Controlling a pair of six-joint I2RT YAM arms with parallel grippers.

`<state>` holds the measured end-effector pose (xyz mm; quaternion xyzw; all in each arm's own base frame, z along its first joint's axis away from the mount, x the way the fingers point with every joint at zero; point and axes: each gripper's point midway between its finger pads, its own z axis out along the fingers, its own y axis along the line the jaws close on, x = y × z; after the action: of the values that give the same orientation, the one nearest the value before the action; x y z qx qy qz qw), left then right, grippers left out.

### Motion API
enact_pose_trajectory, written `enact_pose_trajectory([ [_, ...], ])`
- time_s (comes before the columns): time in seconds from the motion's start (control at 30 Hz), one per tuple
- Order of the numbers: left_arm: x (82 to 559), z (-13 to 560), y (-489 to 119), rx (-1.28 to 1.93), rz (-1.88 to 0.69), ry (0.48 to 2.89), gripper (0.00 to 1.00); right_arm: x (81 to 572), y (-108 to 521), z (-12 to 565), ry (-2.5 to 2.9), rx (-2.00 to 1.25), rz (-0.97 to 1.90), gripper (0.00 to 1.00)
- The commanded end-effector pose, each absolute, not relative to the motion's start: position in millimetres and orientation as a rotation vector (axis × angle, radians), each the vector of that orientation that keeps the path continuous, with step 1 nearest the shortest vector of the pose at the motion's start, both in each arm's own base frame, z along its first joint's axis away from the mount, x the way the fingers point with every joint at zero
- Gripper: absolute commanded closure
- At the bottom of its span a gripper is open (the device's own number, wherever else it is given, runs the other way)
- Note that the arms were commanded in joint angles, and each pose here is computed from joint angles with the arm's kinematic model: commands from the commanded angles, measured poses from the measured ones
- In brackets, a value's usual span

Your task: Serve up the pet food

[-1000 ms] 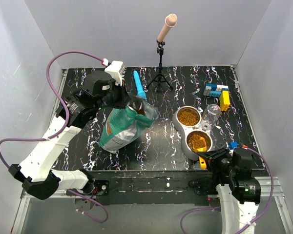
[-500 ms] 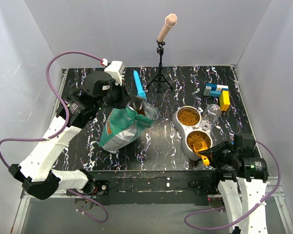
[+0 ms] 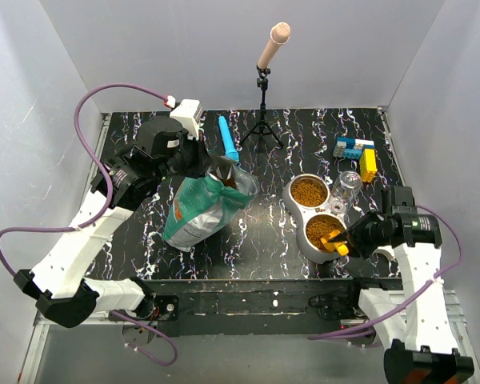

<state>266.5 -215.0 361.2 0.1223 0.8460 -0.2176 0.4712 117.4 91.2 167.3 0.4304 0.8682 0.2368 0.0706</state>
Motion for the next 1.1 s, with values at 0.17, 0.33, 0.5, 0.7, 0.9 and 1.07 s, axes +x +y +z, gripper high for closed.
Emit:
enact_pose_trajectory([
  [0.17, 267.4, 421.3, -208.1, 0.268, -0.573, 1.879, 1.00, 118.1, 79.5, 184.1, 2.734, 1.205, 0.575, 0.99],
  [0.33, 268.4, 422.2, -209.3, 0.281, -0.568, 1.878, 1.00, 118.4, 75.0, 195.2, 2.699, 1.191, 0.549, 0.99],
  [0.5, 270.2, 421.3, -212.6, 0.286, -0.576, 1.880, 1.00, 114.4, 85.9, 191.5, 2.717, 1.213, 0.639, 0.99],
  [0.7, 273.6, 420.6, -218.0, 0.307, -0.577, 1.884, 1.00, 104.6, 78.7, 175.7, 2.737, 1.220, 0.561, 0.99],
  [0.9, 273.9, 421.6, -225.2, 0.323, -0.607, 1.890, 1.00, 111.0, 75.9, 195.0, 2.660, 1.168, 0.572, 0.99],
  [1.07, 272.2, 417.4, -229.7, 0.330, -0.634, 1.902, 1.00, 101.8, 84.0, 187.7, 2.671, 1.127, 0.646, 0.99],
])
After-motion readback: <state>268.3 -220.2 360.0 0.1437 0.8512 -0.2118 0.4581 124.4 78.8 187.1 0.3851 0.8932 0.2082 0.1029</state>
